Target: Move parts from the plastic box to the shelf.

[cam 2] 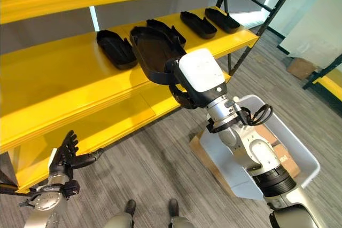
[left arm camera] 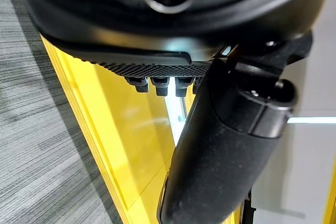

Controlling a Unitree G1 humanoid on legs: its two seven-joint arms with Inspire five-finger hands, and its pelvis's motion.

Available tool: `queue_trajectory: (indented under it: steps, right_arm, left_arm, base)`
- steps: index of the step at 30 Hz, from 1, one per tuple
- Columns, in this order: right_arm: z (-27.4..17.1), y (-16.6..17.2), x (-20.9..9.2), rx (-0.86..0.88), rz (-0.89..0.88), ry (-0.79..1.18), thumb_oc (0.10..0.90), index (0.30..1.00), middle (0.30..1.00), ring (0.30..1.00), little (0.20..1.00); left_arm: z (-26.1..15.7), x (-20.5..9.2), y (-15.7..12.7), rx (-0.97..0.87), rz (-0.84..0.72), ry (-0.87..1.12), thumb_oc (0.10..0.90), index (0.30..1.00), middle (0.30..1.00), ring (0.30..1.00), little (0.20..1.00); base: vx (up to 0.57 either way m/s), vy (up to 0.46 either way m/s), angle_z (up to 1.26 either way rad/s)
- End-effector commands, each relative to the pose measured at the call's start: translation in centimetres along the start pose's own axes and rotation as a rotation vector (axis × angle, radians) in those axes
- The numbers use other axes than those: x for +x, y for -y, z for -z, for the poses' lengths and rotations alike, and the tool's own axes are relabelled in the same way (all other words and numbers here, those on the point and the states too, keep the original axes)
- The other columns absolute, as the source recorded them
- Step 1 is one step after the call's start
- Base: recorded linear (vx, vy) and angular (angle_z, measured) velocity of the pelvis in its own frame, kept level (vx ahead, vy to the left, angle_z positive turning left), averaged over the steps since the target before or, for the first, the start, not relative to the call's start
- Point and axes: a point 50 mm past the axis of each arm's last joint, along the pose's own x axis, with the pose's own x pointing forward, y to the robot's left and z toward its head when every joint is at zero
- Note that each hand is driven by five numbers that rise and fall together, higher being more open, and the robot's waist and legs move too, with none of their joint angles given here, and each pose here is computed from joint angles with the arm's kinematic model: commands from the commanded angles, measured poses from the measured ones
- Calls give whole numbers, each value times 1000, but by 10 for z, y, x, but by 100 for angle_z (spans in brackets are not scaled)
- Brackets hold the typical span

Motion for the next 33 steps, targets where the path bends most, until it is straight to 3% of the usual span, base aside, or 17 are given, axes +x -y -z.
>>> queue_trajectory:
  steps: [1, 17, 28, 33]
  right_arm:
    - [11, 70, 23, -115, 304, 29, 400, 300, 300, 300, 300]
    - [15, 93, 23, -213, 286, 96, 400, 300, 300, 300, 300]
    - [33, 103, 12, -284, 293, 18, 400, 300, 300, 300, 300]
    - [31, 95, 9, -262, 277, 7, 400, 300, 300, 300, 300]
  left_arm:
    - [-44, 5, 31, -30, 105, 247, 900, 1000, 1000, 1000, 1000]
    - [-22, -6, 30, -53, 118, 144, 900, 1000, 1000, 1000, 1000]
    - [-24, -2, 38, -50, 140, 142, 900, 1000, 1000, 1000, 1000]
    - [-17, -5, 32, -74, 99, 120, 900, 1000, 1000, 1000, 1000]
  base:
    - [117, -250, 109]
    - [64, -157, 38]
    - [77, 45, 68]
    - [257, 189, -17]
